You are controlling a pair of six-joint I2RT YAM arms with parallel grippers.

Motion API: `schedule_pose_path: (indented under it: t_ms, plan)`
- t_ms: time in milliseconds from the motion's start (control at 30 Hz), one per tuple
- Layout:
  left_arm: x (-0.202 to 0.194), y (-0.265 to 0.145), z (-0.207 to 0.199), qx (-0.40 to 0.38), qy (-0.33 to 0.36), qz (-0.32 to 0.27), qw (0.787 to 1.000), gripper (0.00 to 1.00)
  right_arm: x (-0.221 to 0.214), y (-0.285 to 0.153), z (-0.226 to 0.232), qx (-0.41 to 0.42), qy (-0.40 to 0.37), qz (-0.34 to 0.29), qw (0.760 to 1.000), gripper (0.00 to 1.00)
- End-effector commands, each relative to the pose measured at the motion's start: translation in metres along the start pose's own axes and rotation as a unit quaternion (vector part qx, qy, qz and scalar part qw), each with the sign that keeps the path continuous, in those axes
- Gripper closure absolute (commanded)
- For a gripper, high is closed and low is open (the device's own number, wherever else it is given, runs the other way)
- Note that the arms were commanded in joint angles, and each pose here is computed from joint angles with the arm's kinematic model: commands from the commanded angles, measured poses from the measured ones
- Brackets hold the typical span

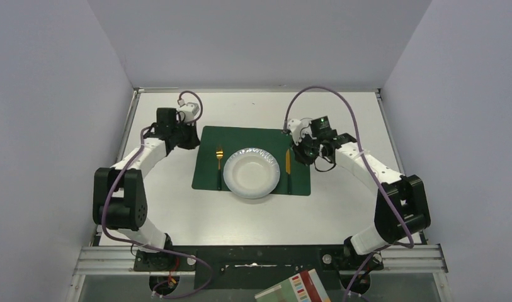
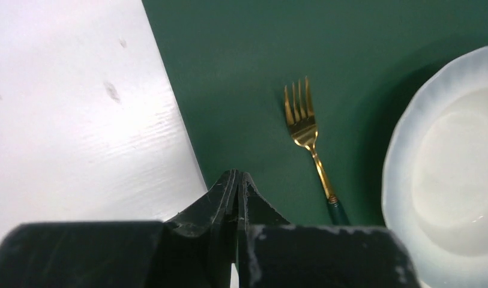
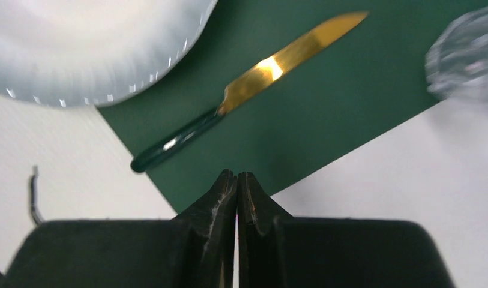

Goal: Set the dinner table for one person
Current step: Adjust the plate on the napkin, then adjust the napkin at the center of the board.

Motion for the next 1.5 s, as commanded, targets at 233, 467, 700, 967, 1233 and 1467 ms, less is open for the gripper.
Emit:
schedule_pose_path:
  t_ms: [233,467,700,967,1233,1467]
  plan:
    - [-0.014,0.051,0.005,-0.039,-0.013,0.008,0.999,1.0,-0.053,0.021,-0.002,0.008,-0.005,0.074,0.997,1.0]
    - [-0.029,0.055,-0.007,-0.066,-0.035,0.021,0.997,1.0,-0.075,0.037,-0.005,0.014,-0.002,0.111,0.994,1.0]
    - [-0.064,0.044,-0.023,-0.084,-0.043,0.063,0.994,1.0,-0.089,0.049,-0.007,0.024,0.001,0.143,0.989,1.0]
    - [-0.1,0.024,-0.039,-0.105,-0.04,0.117,0.987,1.0,-0.099,0.047,-0.002,0.041,0.017,0.161,0.986,1.0]
    - [-0.118,0.01,-0.057,-0.138,-0.051,0.147,0.978,1.0,-0.11,0.046,-0.01,0.034,0.03,0.168,0.985,1.0]
    - [-0.115,0.007,-0.065,-0.139,-0.029,0.149,0.978,1.0,-0.115,0.044,-0.012,0.038,0.038,0.174,0.983,1.0]
Point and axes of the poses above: each gripper's point midway between its finger pads, its own y axis out along the fingers, its own z axis along the line the jaws close on, x = y × z, the point moved 1 cm from there along -y, back along the fingers, and after that the axes turned 13 degrees about y, right-handed, at the moved point
